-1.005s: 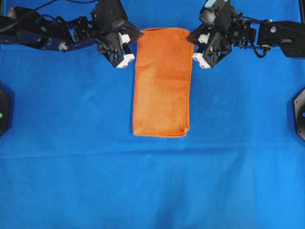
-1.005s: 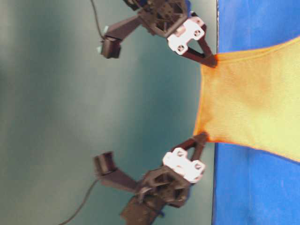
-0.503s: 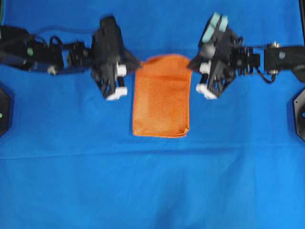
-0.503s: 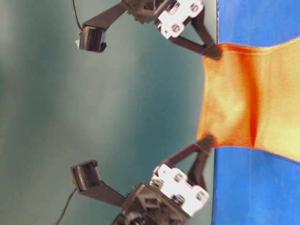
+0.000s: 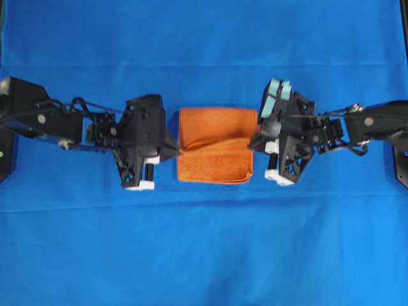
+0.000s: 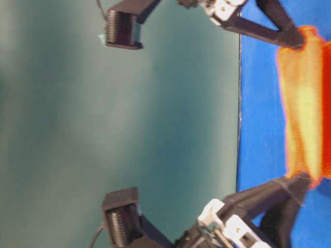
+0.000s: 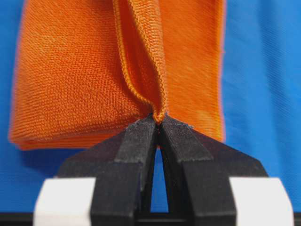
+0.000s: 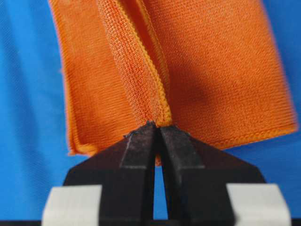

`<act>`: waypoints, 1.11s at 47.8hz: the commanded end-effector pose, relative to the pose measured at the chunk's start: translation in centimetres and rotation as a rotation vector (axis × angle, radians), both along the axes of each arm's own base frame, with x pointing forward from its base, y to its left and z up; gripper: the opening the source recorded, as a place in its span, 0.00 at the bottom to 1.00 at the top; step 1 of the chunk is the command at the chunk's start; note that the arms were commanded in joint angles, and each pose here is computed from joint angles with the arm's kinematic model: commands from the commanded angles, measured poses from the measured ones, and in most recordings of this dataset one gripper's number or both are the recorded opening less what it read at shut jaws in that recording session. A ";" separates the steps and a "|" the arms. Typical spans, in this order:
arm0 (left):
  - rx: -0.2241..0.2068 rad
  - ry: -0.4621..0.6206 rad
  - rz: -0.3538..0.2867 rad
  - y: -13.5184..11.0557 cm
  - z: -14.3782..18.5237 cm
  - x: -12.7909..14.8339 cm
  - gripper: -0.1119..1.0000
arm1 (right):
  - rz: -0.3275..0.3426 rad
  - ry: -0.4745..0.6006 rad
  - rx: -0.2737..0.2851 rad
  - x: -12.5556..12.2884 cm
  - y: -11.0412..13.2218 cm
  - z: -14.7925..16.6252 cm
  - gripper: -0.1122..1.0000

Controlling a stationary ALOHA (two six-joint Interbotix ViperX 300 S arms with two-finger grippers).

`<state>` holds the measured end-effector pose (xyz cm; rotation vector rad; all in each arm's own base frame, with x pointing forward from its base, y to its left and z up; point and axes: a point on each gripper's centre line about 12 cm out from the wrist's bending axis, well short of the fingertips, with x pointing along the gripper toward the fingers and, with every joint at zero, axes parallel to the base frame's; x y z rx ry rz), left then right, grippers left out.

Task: Fold the orange towel.
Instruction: 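Pull the held far end toward the near end, folding the strip, then release the folded towel and open both grippers beside it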

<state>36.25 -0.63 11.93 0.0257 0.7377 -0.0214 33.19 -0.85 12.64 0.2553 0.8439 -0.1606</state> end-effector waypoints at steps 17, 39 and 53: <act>-0.029 -0.050 -0.019 -1.7 -0.7 0.8 0.11 | 0.026 -0.015 0.023 0.8 1.1 -0.5 0.12; -0.019 -0.058 -0.029 -1.7 -0.1 0.8 0.56 | 0.047 -0.085 0.038 1.9 1.5 0.6 0.63; -0.017 -0.113 -0.039 -1.6 5.6 -0.8 0.64 | 0.014 -0.084 -0.028 0.8 1.2 5.1 0.63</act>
